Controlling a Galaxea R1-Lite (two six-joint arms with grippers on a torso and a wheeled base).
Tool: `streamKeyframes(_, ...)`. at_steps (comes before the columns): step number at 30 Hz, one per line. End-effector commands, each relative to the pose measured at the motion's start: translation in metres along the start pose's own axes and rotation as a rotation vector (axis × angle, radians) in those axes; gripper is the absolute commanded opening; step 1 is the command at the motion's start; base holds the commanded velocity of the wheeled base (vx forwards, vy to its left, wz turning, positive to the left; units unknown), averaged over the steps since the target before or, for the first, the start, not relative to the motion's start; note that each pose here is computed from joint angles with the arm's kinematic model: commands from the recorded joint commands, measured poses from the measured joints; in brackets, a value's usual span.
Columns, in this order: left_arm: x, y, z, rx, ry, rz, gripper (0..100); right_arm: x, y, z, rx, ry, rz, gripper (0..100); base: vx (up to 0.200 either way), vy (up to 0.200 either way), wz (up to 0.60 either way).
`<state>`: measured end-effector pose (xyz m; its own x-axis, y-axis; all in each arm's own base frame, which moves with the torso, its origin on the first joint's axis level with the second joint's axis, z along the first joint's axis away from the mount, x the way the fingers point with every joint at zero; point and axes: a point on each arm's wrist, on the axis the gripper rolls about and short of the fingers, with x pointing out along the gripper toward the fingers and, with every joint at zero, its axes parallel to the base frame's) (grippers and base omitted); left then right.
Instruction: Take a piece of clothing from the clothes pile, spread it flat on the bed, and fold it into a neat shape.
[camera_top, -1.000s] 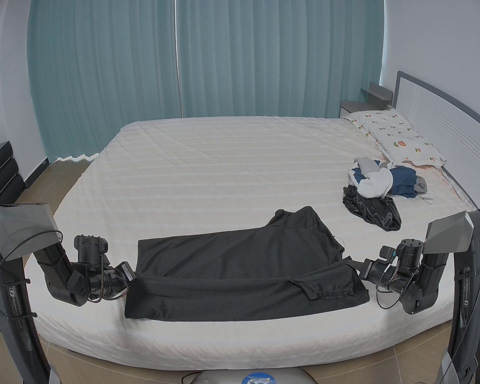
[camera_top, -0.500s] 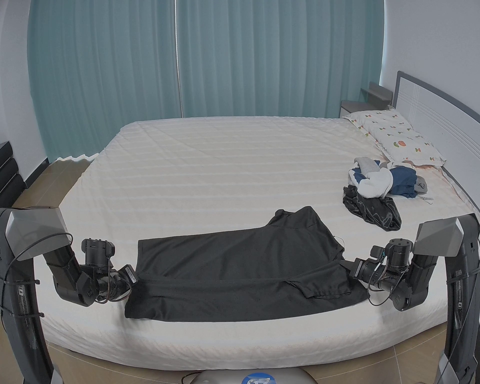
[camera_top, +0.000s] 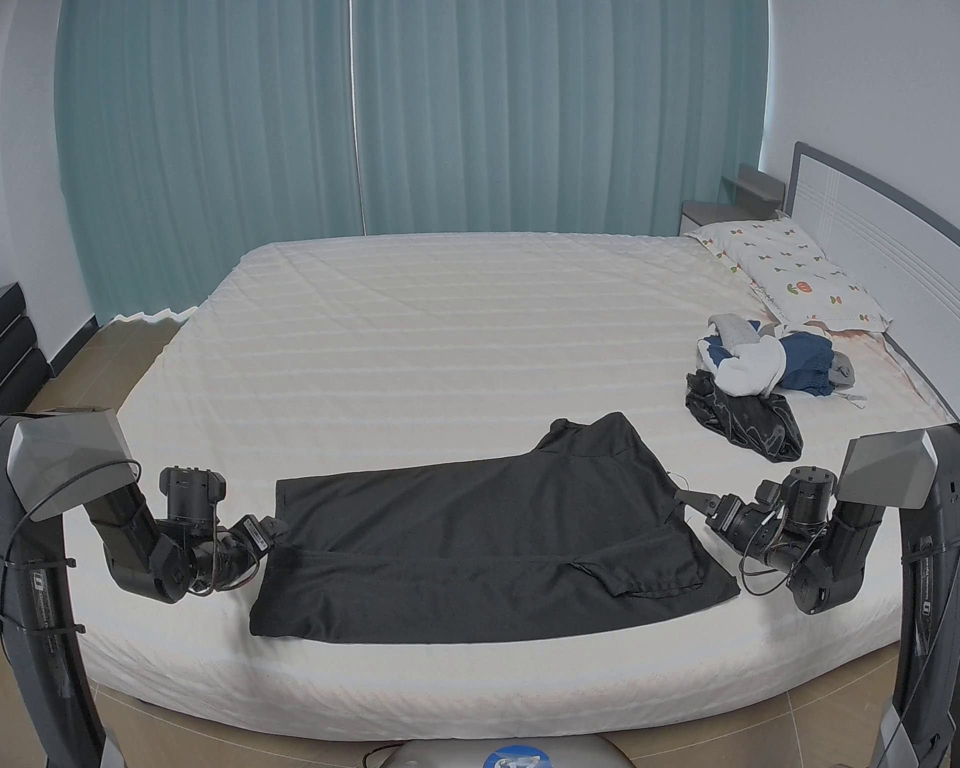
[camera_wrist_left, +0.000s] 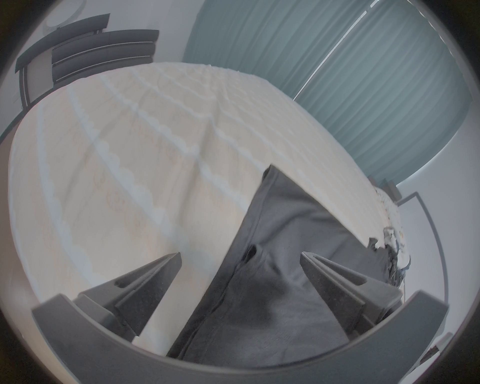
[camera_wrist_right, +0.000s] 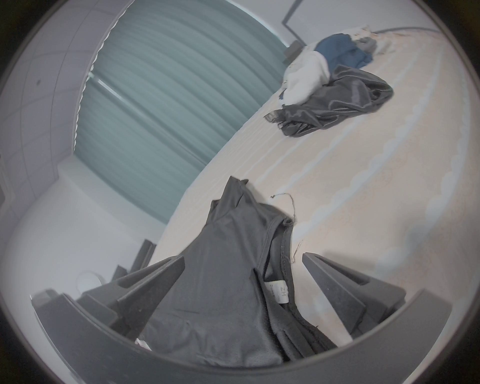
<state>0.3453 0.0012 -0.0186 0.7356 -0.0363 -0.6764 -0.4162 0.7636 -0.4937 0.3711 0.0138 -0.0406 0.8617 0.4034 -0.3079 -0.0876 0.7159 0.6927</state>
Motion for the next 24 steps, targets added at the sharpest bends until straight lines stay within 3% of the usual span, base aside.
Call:
streamKeyframes(1,-0.015,-0.011,0.029,-0.025,-0.082,-0.058,100,-0.008,-0.002,0.015,0.122,-0.051,0.006,100,0.000,0.000,0.00)
streamKeyframes(5,-0.017,-0.013,0.027,-0.049,-0.066,-0.060,100,-0.009,-0.012,0.012,0.233,-0.074,0.020,100,0.000,0.000,0.00)
streamKeyframes(9,-0.016,-0.014,0.027,-0.118,-0.047,-0.086,100,-0.010,-0.015,0.009,0.239,-0.073,0.020,100,0.000,0.000,0.00)
streamKeyframes(14,-0.016,-0.013,0.028,-0.124,-0.019,-0.112,100,-0.010,-0.015,0.007,0.243,-0.069,0.017,100,0.160,0.000,0.00)
streamKeyframes(24,-0.004,-0.021,0.042,-0.124,-0.048,-0.132,100,-0.009,-0.016,0.002,0.239,-0.056,0.007,100,0.000,0.000,0.00)
